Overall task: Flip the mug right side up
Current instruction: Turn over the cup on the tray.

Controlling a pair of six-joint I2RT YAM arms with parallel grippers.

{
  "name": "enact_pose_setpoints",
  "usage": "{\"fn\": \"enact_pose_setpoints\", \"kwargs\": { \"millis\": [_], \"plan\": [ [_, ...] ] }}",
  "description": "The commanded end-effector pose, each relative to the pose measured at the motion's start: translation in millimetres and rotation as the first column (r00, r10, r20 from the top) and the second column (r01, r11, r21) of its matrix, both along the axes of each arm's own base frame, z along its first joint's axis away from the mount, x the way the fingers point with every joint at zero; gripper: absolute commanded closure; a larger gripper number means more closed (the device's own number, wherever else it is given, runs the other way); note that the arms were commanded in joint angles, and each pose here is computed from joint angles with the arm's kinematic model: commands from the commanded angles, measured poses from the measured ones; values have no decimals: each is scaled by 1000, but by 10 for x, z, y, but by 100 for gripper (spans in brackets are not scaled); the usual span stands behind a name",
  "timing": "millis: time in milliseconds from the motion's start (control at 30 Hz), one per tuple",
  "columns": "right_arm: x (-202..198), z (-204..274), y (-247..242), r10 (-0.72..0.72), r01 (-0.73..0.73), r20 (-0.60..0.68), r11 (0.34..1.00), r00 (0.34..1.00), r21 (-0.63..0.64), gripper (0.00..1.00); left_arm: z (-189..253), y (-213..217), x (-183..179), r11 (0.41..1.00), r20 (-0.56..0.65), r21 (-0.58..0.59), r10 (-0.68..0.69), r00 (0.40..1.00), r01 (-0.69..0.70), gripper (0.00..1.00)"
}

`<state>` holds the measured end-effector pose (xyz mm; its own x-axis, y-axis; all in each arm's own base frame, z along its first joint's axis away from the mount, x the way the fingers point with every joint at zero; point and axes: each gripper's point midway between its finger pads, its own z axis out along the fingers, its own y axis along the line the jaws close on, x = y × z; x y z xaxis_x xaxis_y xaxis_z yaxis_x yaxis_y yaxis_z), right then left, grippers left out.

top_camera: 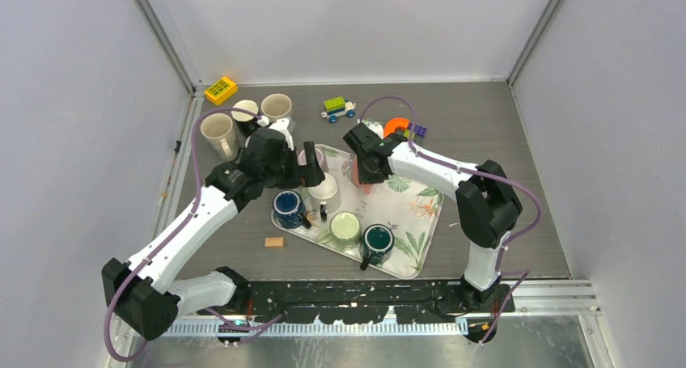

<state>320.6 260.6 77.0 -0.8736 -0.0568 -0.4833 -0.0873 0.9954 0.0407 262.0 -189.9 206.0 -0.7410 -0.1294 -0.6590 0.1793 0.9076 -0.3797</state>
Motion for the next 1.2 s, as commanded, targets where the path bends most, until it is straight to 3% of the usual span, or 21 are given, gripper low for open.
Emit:
{"fn": "enact_pose_setpoints", "kwargs": {
  "millis": [0, 200, 367, 600, 933, 1167],
  "plan": [
    [170, 671, 90, -21, 3, 157, 993, 987, 114, 99, 178, -193, 31, 989, 6, -140, -42, 999, 42, 0],
    [216, 1214, 115, -57, -11, 244, 963, 968, 270, 99, 389, -332, 29, 959, 5, -272, -80, 997, 78, 0],
    [195, 1729, 170, -95, -53, 302, 893, 948, 446, 99, 597, -432, 52, 912, 4, -398, -102, 995, 95, 2],
    [93, 2414, 267, -150, -161, 360, 694, 921, 702, 99, 862, -627, 109, 794, -4, -595, -156, 988, 123, 8],
    [-83, 2986, 441, -173, -288, 381, 405, 908, 868, 99, 1177, -819, 236, 586, 12, -799, -209, 978, 135, 18],
    [-136, 3096, 466, -185, -301, 365, 300, 912, 905, 99, 1268, -825, 275, 519, 11, -846, -210, 978, 121, 25]
  ]
}}
